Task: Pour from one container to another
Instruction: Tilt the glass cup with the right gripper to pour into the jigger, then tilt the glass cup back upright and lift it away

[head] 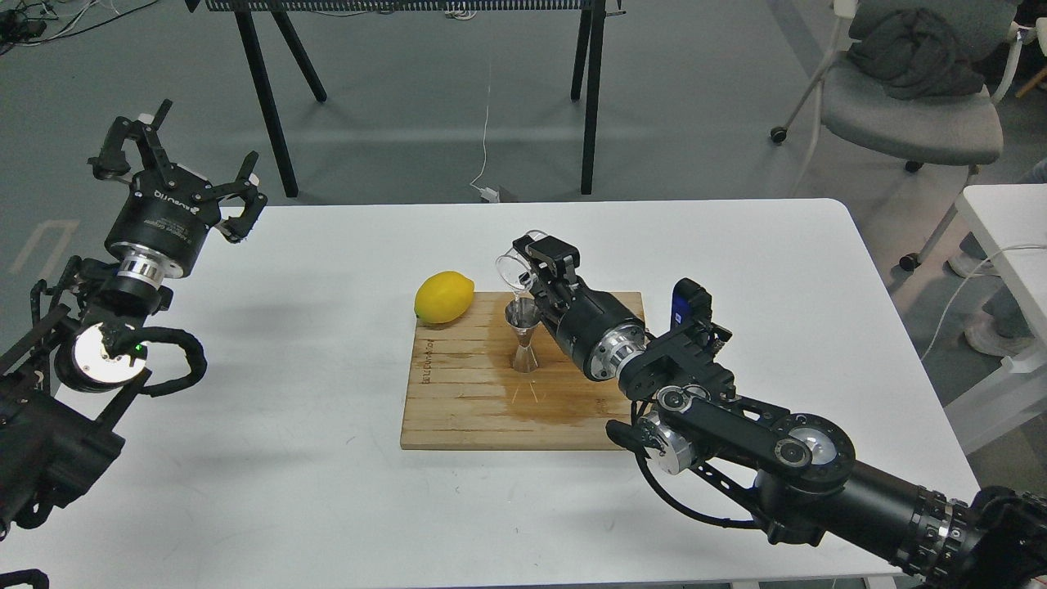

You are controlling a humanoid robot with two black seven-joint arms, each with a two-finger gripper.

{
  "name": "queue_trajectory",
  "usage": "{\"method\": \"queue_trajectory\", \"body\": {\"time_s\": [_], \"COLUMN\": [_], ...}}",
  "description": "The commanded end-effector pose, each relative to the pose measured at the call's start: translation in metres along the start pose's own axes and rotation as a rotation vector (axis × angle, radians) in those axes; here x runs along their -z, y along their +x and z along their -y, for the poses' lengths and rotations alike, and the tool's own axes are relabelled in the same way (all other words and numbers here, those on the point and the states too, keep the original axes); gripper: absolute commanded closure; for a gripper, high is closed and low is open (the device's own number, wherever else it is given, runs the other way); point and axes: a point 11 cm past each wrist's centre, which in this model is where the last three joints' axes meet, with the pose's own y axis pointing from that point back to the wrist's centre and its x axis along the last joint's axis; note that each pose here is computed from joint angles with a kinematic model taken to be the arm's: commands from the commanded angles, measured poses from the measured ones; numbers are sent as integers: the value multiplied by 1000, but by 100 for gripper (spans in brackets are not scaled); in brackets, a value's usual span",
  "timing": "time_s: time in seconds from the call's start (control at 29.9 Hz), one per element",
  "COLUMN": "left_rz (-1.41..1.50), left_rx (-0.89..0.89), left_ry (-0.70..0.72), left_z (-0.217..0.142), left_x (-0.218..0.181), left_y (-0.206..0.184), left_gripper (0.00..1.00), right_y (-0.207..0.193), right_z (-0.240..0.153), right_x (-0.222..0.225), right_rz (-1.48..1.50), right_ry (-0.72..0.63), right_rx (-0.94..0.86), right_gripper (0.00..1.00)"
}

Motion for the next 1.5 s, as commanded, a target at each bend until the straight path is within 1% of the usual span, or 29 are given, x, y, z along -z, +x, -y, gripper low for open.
{"method": "queue_trajectory", "body": {"time_s": [0.0,0.33,0.47,0.7,1.07,1.3,1.47], "left_rz": [2,-2,-2,-3,-2,-2,-3], "left_rx": [1,-2,-2,-1,-3,-3,-4], "left_ry": [-2,-15,-15,-14,-13,-13,-16], "left_z": [0,0,0,0,0,0,0], "left_x": [-1,-4,-4,-3,-4,-4,-4], "left_y": [0,1,1,0,1,1,1], "left_gripper": [0,0,0,0,0,0,0], "right_y": [-1,0,-3,-4,14,24,26], "right_z": [1,3,2,2,1,-3,1], "right_x": [1,4,-4,-3,2,0,12], "right_rz": [-13,-70,-125,-176,-272,-432,-496], "right_ry": [1,11,3,17,39,45,67], "right_rx": [8,15,27,34,10,34,47], "right_gripper": [73,73,73,73,73,73,73]}}
